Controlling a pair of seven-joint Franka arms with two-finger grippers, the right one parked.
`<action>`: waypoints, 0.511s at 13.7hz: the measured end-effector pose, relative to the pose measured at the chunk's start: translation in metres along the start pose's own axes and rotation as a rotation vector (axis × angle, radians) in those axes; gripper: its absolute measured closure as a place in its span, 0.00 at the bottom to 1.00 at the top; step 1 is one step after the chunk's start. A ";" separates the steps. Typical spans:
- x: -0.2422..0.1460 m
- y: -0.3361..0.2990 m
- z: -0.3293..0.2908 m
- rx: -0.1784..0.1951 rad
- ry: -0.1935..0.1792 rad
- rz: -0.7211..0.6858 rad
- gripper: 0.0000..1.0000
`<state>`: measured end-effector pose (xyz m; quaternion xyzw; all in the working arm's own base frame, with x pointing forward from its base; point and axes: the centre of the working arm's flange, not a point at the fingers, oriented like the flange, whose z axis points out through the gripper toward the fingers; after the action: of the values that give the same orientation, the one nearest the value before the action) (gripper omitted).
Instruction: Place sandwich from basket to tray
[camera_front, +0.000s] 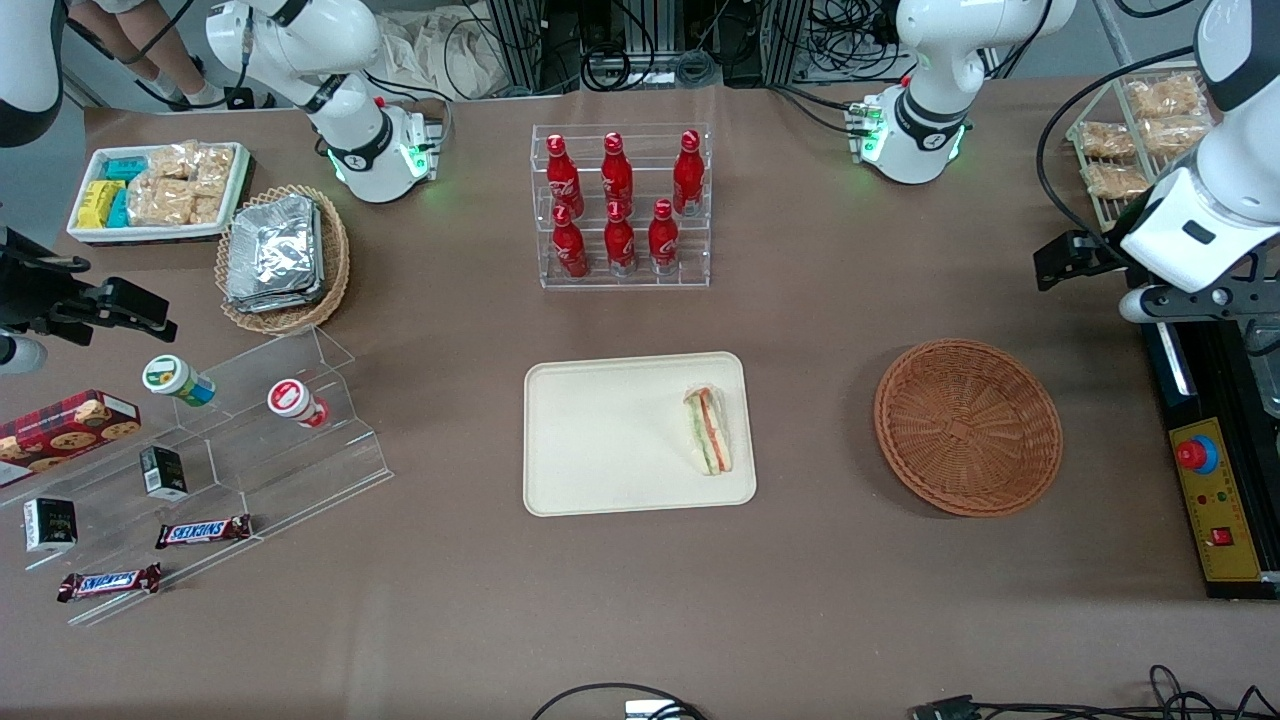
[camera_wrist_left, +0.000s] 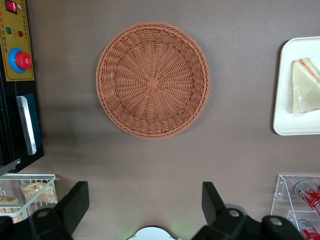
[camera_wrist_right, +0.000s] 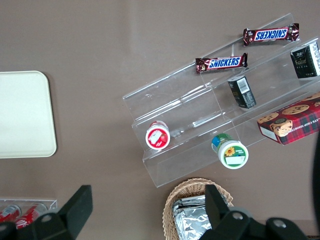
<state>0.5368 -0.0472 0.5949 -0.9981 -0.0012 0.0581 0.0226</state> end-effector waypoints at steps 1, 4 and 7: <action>0.002 -0.002 0.000 -0.001 0.000 -0.001 0.00; 0.005 -0.004 0.004 -0.003 -0.007 -0.003 0.00; 0.005 -0.004 0.004 -0.003 -0.006 -0.003 0.00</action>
<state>0.5416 -0.0429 0.5904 -0.9979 -0.0029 0.0612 0.0212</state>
